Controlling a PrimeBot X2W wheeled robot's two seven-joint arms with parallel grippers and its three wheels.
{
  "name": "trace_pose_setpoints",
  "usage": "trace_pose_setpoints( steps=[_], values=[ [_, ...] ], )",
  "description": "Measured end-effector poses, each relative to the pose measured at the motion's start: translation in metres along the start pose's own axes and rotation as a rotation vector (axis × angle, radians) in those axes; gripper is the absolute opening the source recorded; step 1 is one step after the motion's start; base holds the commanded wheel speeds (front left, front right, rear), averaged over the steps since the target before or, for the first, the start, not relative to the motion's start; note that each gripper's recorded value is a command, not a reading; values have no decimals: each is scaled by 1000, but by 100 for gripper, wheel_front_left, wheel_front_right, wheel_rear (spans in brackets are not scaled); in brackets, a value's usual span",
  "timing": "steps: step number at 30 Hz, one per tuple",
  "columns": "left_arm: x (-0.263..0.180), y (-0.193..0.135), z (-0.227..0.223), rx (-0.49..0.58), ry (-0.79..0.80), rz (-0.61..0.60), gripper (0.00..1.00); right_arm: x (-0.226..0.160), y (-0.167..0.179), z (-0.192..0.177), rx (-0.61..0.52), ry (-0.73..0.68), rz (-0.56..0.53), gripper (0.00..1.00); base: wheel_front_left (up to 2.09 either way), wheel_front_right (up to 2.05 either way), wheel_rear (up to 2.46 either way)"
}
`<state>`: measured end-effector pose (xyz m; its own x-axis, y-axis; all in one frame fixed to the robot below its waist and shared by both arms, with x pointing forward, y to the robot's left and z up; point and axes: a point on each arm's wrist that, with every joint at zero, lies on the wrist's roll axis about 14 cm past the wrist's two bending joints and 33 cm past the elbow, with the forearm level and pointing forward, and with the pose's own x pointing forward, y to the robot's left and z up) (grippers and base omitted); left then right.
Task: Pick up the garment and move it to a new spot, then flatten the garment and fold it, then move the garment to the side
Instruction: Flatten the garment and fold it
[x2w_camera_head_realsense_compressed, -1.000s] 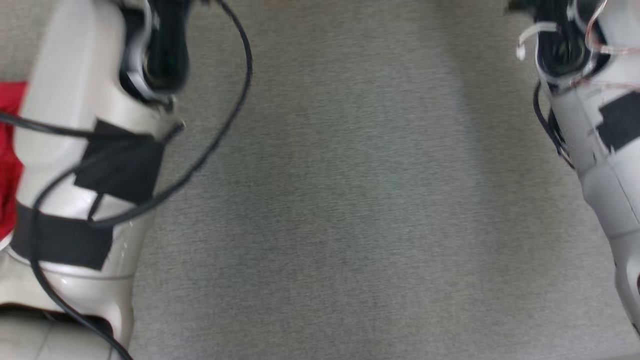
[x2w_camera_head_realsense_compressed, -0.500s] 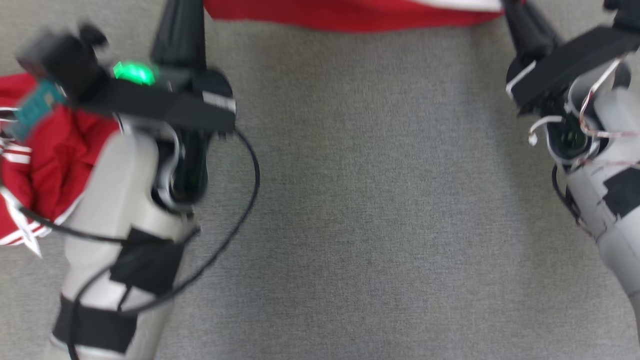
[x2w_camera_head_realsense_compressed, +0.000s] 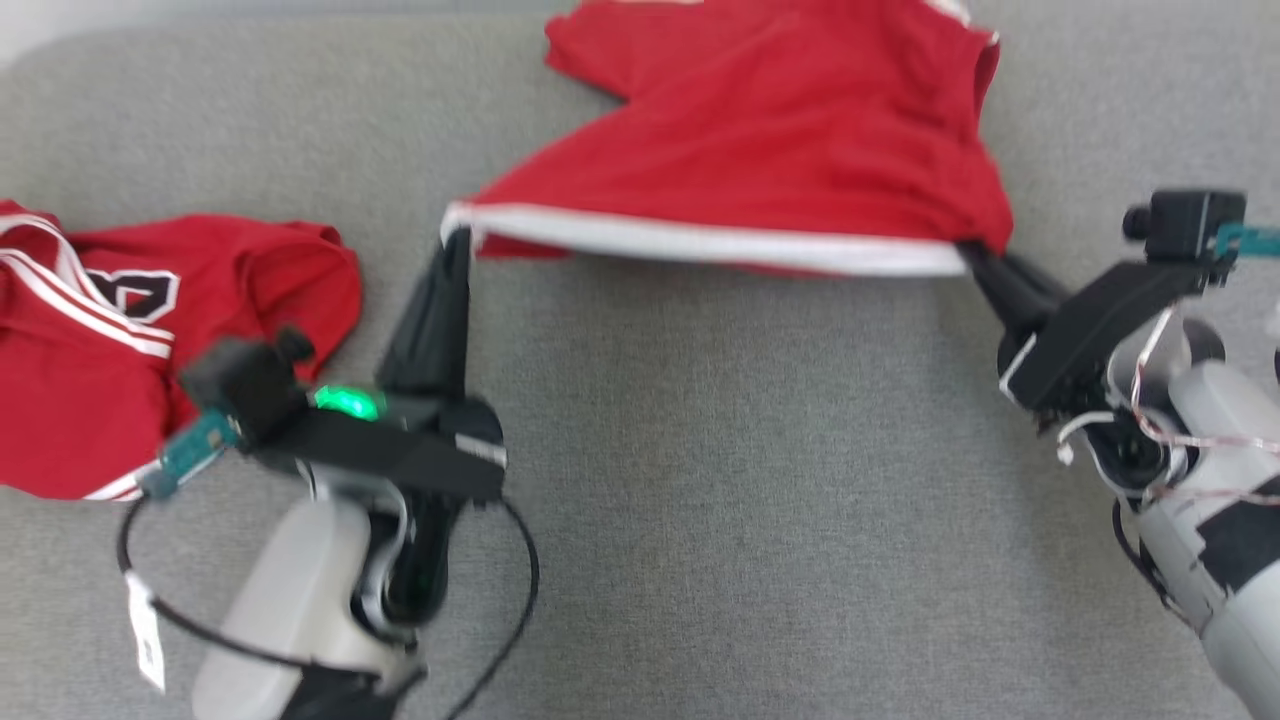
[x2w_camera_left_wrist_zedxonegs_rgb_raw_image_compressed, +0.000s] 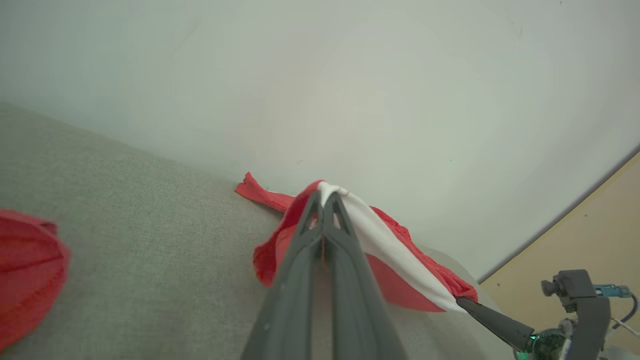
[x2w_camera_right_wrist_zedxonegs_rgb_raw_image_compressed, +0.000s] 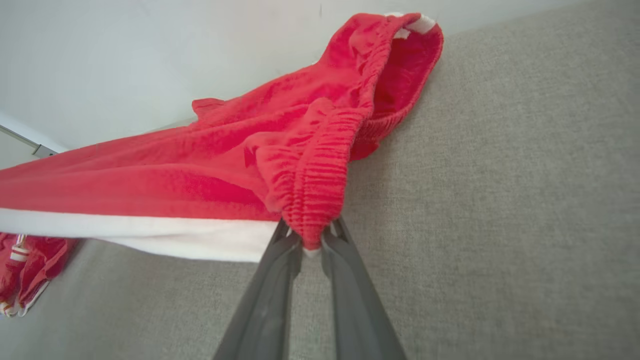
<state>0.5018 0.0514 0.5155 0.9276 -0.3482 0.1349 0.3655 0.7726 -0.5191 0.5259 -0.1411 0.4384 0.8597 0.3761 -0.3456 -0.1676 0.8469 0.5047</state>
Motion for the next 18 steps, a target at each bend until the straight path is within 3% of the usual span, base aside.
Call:
trace_pose_setpoints(
  steps=[18],
  values=[
    [-94, -24, -7, -27, 106, 45, 0, -74, 9, -45, -104, 242, -24, 0, 0, 0, 0]
  ],
)
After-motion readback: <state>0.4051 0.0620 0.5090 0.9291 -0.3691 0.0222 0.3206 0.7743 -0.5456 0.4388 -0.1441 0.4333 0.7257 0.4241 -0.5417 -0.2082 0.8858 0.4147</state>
